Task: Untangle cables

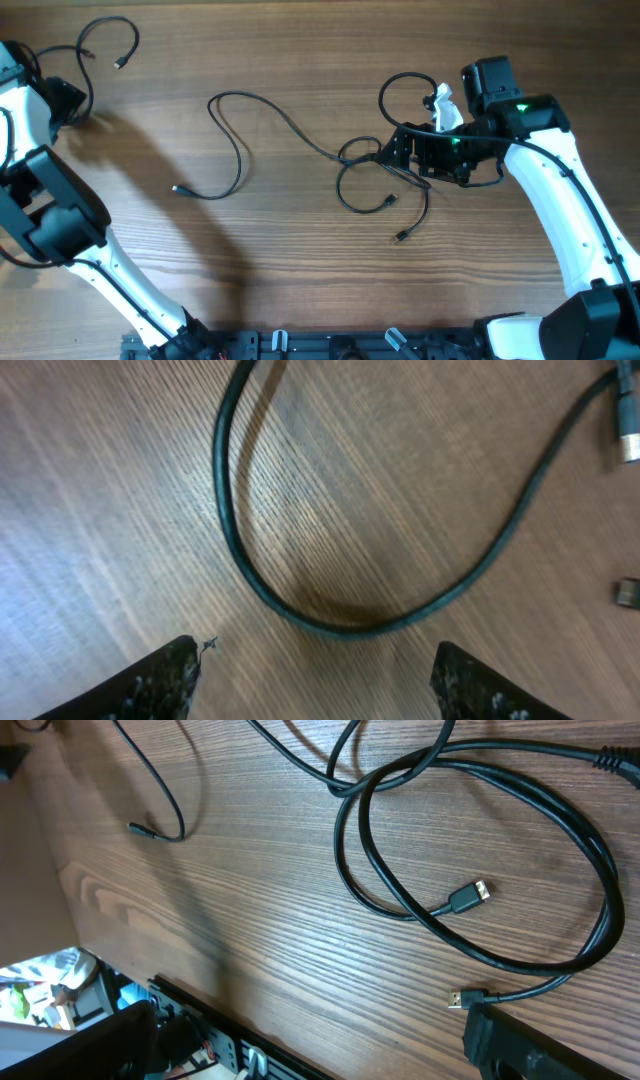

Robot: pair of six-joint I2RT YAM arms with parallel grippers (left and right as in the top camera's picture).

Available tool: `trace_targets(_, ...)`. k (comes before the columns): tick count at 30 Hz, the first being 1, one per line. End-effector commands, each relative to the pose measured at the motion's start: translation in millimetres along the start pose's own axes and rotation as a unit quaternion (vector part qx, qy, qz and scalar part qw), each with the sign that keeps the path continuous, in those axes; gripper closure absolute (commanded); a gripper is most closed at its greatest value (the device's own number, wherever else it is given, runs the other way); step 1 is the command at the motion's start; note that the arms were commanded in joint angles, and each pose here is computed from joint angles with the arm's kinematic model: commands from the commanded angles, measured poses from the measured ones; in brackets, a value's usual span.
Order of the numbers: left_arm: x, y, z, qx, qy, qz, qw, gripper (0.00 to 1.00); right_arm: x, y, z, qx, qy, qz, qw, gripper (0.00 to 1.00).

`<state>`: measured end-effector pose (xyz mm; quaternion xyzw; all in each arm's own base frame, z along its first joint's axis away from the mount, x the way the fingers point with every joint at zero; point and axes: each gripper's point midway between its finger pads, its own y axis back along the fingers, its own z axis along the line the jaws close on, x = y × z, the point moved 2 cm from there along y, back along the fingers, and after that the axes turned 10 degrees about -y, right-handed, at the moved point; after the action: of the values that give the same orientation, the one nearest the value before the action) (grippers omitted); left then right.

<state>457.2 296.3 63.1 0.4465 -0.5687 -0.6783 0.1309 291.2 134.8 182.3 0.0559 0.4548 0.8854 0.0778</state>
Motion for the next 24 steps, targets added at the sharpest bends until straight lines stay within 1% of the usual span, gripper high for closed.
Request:
trace_targets(1,19,-33,4,-0.016,0.014,0.028,0.999,0.2,2,-4,0,-0.005,-0.004,0.009,1.0,0.0)
trace_targets(3,21,-40,4,-0.016,0.023,0.029,0.999,0.2,2,-4,0,-0.005,-0.004,0.009,1.0,0.0)
trace_targets(5,21,-45,3,-0.015,0.023,0.027,0.999,0.23,2,-4,0,-0.005,-0.004,0.009,1.0,0.0)
trace_targets(8,20,-53,2,-0.013,0.024,0.021,0.999,0.29,2,-4,0,-0.005,-0.005,0.009,1.0,0.0)
trace_targets(9,19,-55,2,-0.012,0.025,0.016,1.0,0.36,2,-4,0,-0.005,-0.008,0.009,1.0,0.0)
trace_targets(11,14,-58,0,-0.008,0.023,0.003,1.0,0.44,2,-4,0,-0.005,-0.016,0.009,1.0,0.0)
trace_targets(12,11,-59,0,-0.006,0.023,-0.003,1.0,0.5,2,-4,0,-0.005,-0.017,0.009,1.0,0.0)
trace_targets(13,9,-59,-1,-0.005,0.024,-0.008,1.0,0.59,2,-4,0,-0.005,-0.018,0.009,1.0,0.0)
trace_targets(14,6,-60,-1,-0.003,0.026,-0.015,1.0,0.72,2,-4,0,-0.005,-0.017,0.009,1.0,0.0)
trace_targets(15,3,-60,-1,-0.001,0.027,-0.021,0.999,0.92,2,-4,0,-0.005,-0.018,0.01,1.0,0.0)
trace_targets(16,-3,-59,-2,0.002,0.028,-0.032,0.999,0.96,2,-4,0,-0.004,-0.018,0.01,1.0,0.0)
trace_targets(18,-28,-47,0,0.004,-0.009,-0.075,0.997,0.96,4,-4,0,-0.003,-0.032,0.013,0.999,0.0)
trace_targets(22,-99,19,7,0.02,0.011,-0.18,0.983,0.96,8,-4,-6,0.012,-0.039,0.019,0.999,0.0)
trace_targets(23,-113,34,8,0.025,0.015,-0.203,0.979,0.76,7,-4,-7,0.017,-0.039,0.016,0.999,0.0)
trace_targets(24,-125,47,9,0.028,0.019,-0.221,0.975,0.27,7,-4,-8,0.018,-0.039,0.015,0.999,0.0)
